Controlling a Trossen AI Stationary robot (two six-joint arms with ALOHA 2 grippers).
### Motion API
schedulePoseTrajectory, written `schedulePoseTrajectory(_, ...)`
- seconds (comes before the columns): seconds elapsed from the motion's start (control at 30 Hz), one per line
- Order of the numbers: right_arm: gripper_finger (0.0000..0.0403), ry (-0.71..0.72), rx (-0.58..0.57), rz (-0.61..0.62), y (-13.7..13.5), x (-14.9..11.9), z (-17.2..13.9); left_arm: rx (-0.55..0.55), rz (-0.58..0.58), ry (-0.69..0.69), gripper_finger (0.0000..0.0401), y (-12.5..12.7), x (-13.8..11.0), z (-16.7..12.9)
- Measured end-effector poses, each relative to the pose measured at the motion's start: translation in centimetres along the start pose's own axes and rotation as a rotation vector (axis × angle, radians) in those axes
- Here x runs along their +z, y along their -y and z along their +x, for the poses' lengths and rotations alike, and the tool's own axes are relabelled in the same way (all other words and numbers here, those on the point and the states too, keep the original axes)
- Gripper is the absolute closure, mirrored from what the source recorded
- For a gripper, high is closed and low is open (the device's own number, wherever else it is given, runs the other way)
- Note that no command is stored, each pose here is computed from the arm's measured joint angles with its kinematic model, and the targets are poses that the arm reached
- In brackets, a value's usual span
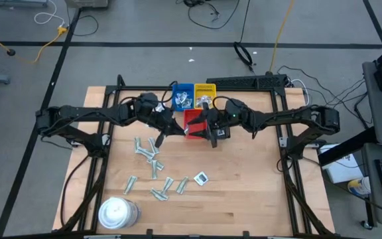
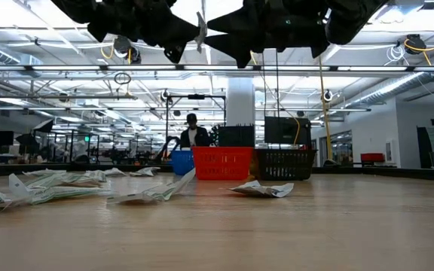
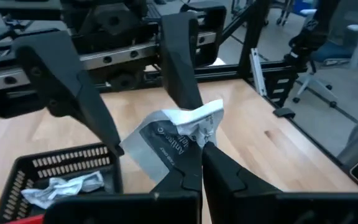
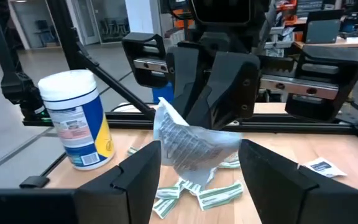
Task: Pick & Place First Aid Supplies
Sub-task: Put the towelette pack into the black bin
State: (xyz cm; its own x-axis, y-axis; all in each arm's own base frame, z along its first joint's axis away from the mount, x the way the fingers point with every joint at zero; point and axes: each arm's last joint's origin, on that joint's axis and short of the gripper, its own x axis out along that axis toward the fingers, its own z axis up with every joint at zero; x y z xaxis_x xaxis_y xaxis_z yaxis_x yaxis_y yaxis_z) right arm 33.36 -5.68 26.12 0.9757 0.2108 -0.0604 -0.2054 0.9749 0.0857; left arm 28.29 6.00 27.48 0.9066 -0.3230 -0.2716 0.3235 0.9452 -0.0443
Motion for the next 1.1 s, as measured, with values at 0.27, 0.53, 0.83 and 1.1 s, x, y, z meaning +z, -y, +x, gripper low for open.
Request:
schedulePoseTrajectory(0.27,0.0205,0.005,-0.035,-0.012,-1.0,0.0,0.5,-0.009,-0.005,0.005,0.0401,0.3,0.1,0.2)
schedulePoseTrajectory(0.53,0.0368,0.000,-0.014,0.012,-1.6,-0.1,0.7,0.001,-0.010,0.001,0.0400,0.2,0.1,0.2)
schedulePoseTrajectory(0.83,0.0400,-0.144,-0.079,0.111,-0.2,-0.6,-0.8,0.203,-0.313,-0.036,0.0351,-0.7,-0.5,-0.2)
schedulePoseTrajectory(1.1,0.0401,-0.516,-0.145,0.162,2.8,-0.9,-3.6,0.212,-0.377,-0.062,0.0315,-0.8,-0.8,-0.4)
